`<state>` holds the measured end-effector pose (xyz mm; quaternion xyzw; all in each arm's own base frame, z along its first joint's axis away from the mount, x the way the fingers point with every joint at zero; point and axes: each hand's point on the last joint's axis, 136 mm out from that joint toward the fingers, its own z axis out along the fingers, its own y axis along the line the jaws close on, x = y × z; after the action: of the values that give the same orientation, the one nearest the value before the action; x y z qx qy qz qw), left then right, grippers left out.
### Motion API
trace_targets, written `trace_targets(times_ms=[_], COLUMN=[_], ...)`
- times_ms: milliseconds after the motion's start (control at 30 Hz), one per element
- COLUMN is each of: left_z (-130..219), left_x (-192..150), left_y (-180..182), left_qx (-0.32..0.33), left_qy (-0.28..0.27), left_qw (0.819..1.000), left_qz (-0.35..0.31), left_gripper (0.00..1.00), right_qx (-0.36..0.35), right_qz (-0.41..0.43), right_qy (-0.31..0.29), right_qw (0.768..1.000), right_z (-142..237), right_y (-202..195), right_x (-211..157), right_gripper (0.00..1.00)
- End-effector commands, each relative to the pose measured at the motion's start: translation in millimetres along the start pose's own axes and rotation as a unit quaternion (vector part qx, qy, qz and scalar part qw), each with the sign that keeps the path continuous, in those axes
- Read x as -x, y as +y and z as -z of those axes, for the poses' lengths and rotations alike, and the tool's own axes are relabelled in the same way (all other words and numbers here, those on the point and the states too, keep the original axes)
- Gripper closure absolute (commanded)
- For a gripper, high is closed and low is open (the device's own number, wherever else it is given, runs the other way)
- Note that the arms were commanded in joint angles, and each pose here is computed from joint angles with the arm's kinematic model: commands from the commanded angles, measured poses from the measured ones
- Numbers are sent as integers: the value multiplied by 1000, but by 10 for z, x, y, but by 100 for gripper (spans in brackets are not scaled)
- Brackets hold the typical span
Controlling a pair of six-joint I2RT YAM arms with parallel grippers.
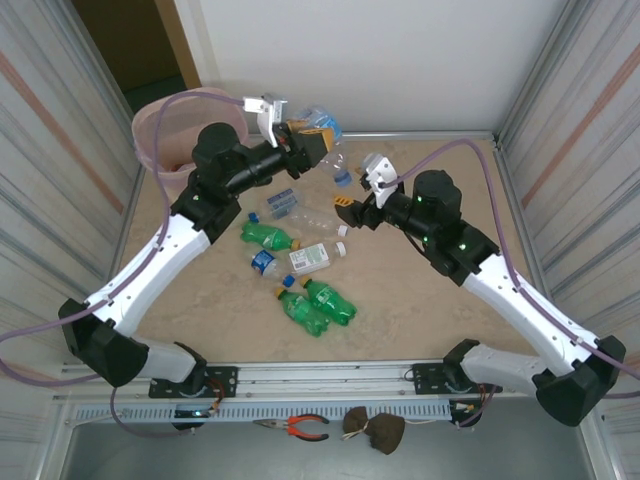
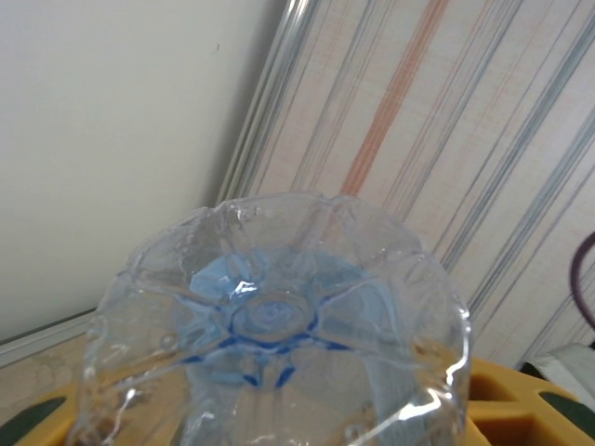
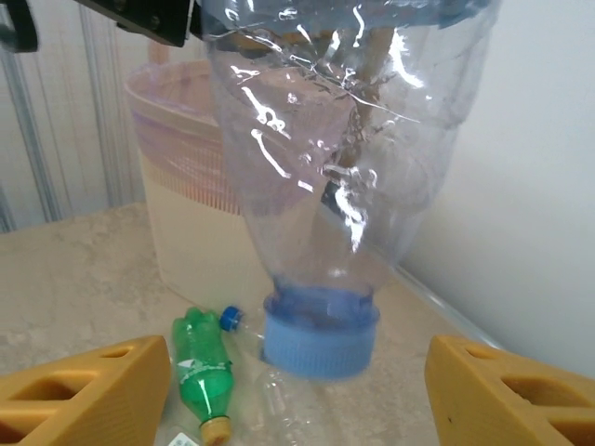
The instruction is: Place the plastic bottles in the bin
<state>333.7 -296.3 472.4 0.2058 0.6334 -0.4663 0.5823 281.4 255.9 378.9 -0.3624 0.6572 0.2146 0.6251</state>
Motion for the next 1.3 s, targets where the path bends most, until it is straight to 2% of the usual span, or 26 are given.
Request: trace_targets(times_ms=[0,300,433,500,633,767,1033,1133,1267], left_z=[170,596,777,871,1114,1402,1827,1883,1843], left_x=[275,610,833,932,1055,1055,987,931,883], left_y=[98,1010,1304,1461,1859,2250,2729,2920,3117], left_qx=[27,142,215,256,355,457,573,590,602], left_qy=[-18,-50,-82,-110,-176,-221,-273,-277,-277], left_qw=[999,989,973,960,916,851,748,726,715], left_qz=[-33,7,-2,3,52,133,196,218,223], left_gripper=[54,61,61,58,58,64,65,65,65], right_qx=[-17,-43,-45,-45,-45,-45,-48,-51,-54], right_qz=[11,21,23,22,21,22,21,21,20], right_qy=[1,2,2,3,4,4,6,7,8], right_qw=[1000,999,999,999,999,999,999,998,998], right_z=[178,383,389,377,372,377,416,434,457], right_y=[-16,-70,-80,-80,-83,-79,-83,-88,-94], right_x=[7,13,17,8,6,8,0,-10,-17], right_gripper=[27,25,24,24,24,24,24,24,24])
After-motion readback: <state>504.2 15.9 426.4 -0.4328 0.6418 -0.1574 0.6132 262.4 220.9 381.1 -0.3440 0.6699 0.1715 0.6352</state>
